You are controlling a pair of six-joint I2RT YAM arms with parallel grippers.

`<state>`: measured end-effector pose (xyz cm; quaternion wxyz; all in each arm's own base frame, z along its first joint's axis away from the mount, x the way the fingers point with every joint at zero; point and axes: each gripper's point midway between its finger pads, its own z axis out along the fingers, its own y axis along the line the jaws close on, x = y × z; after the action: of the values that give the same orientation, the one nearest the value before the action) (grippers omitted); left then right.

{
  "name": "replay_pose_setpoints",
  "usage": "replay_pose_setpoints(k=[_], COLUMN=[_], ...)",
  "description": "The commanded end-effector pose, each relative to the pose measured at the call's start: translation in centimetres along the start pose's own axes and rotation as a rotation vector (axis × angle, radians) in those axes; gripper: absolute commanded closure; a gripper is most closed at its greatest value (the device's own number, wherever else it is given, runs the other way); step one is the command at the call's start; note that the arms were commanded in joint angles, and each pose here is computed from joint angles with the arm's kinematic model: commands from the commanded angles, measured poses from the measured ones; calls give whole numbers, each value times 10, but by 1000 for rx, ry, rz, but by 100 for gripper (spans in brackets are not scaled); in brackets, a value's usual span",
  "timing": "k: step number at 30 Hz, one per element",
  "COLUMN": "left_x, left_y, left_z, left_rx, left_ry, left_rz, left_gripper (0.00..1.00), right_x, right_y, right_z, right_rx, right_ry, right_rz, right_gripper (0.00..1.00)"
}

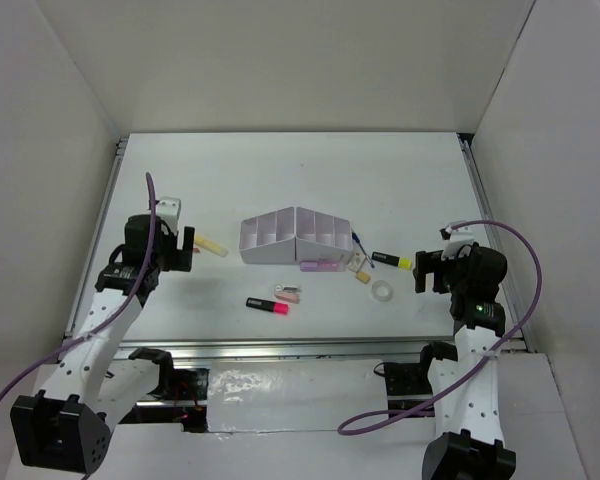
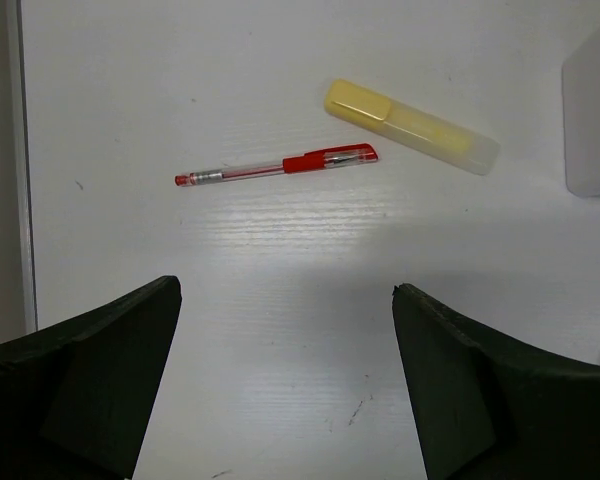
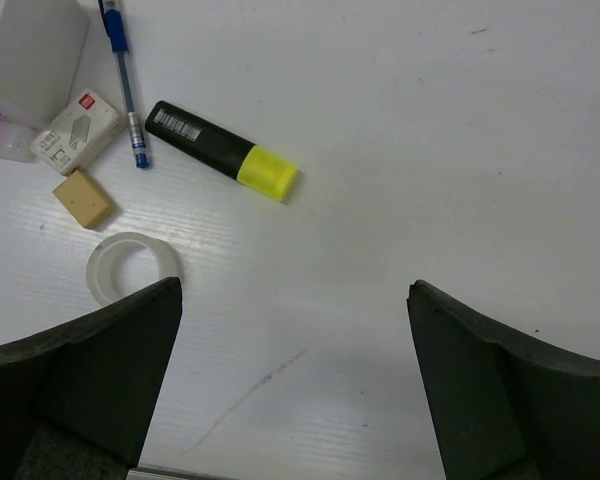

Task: Sort the stationery into containers
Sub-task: Pick up the pen from the center of the board.

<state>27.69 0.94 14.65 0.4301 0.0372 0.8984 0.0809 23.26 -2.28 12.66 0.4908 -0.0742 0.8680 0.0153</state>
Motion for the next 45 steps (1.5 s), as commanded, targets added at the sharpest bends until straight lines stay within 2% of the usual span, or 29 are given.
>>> replay_pose_setpoints(k=[1, 4, 7, 9, 12, 13, 17, 18, 20, 22, 23, 24, 26, 27, 30, 39, 42, 45], left_x=[-22, -19, -20, -26, -31, -22, -29, -21, -26, 13, -21, -12, -25, -15, -13, 20, 28, 35], left_y=[-1, -15, -31, -31, -26, -27, -11, -6, 4, 6, 10, 9, 16, 13, 9, -8, -13, -17], left_z=[-11, -16, -26, -28, -19, -9, 13, 26, 35, 54, 55, 66, 74, 78, 87, 108, 112, 114], left_rx=[34, 133, 260, 277, 283, 308, 347, 368, 395, 482, 495, 540, 565, 616, 685, 803, 822, 846], left_ry=[-81, -83, -107, -133, -75, -8, 37, 92, 124, 268, 209, 255, 234, 273, 284, 339, 341, 342], left_rz=[21, 101, 264, 347, 461, 486, 614, 618, 659, 662, 690, 688, 704, 701, 733, 821, 831, 833], left_gripper=[1, 1, 1, 1, 5, 6, 9, 12, 16, 21, 23, 27, 32, 34, 41, 42, 34, 31], right_x=[-11, -9, -8, -9, -9, -9, -8, -8, -7, -6, -6, -7, -5, -5, -4, -2, -2, -1], right_y=[-5, -5, -5, -5, -5, -5, -5, -5, -7, -7, -7, -7, -8, -9, -10, -12, -13, -13], right_z=[1, 2, 2, 3, 2, 3, 3, 3, 3, 3, 3, 3, 3, 4, 4, 5, 6, 6], right_rx=[17, 13, 12, 15, 15, 13, 9, 12, 19, 21, 22, 22, 24, 26, 29, 37, 40, 42], right_ry=[-40, -34, -26, -28, -30, -29, -23, -21, -18, -14, -13, -13, -9, -8, -3, 9, 12, 14], right_rz=[-22, -19, -17, -18, -18, -16, -13, -12, -11, -10, -9, -11, -9, -5, -1, 2, 5, 7], right_gripper=[0, 0, 0, 0, 0, 0, 0, 0, 0, 0, 0, 0, 0, 0, 0, 0, 0, 0])
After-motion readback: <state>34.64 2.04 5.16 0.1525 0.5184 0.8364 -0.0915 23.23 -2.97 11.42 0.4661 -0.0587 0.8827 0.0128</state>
